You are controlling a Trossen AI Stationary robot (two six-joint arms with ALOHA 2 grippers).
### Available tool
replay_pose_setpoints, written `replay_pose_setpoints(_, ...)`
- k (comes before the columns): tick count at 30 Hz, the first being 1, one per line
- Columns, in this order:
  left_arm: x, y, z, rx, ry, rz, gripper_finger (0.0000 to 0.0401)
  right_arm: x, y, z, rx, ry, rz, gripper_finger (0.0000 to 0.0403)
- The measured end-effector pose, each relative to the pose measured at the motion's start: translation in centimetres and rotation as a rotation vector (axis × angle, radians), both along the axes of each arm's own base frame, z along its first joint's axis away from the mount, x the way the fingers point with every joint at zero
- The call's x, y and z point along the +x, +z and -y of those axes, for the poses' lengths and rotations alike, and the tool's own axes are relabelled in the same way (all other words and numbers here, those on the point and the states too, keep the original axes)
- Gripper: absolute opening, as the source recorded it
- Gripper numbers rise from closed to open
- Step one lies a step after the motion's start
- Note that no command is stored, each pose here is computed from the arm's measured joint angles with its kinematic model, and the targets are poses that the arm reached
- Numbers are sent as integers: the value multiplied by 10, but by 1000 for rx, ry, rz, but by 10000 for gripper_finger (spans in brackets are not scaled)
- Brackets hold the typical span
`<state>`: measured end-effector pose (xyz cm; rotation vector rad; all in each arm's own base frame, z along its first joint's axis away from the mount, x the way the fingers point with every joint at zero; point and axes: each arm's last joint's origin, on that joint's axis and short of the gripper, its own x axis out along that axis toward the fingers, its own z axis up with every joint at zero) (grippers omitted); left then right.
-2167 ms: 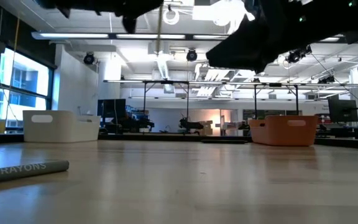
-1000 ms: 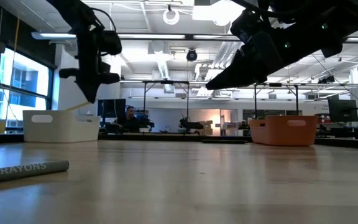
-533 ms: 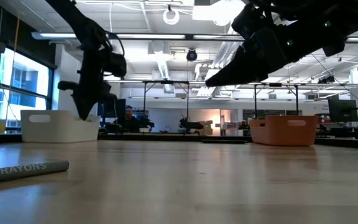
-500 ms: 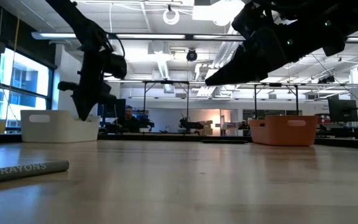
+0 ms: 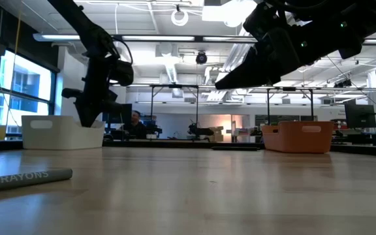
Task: Sort crayons/erasers/pens/pencils in bins
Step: Put the yellow pencil into the white bin, then put the gray crayon into the orange bin
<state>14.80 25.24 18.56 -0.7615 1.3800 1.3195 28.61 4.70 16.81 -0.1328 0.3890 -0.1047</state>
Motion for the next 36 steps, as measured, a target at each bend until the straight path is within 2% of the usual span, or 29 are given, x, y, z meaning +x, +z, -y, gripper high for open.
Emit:
replay_pose_setpoints(7, -1, 11, 2, 51, -64, -19, 74, 0, 0, 0, 0, 0, -3, 0)
replay_pose_setpoints(10, -2, 25, 7, 88, -119, -19, 68, 0, 0, 0, -1, 0, -3, 0)
replay_pose_setpoints(15, -2, 65, 29, 209, -272, 26, 36, 0, 0, 0, -1, 0, -3, 0)
replay_pose_setpoints(18, 0, 90, 49, 316, -359, 109, 17, 0, -1, 0, 6, -3, -6, 0)
replay_pose_setpoints(22, 3, 102, 81, 445, -497, 352, 2, 0, -1, 0, 6, -3, -6, 0)
replay_pose_setpoints(25, 8, 98, 107, 538, -614, 565, 3, 0, 0, 0, 7, -3, -3, 0)
replay_pose_setpoints(29, 17, 79, 139, 618, -769, 803, 0, 0, 0, 0, 9, -6, -2, 0)
replay_pose_setpoints(32, 23, 60, 161, 596, -867, 911, 0, 0, 0, 1, 20, -12, 3, 0)
replay_pose_setpoints(36, 31, 43, 187, 481, -966, 935, 0, 0, 0, 3, 31, -24, 3, 0)
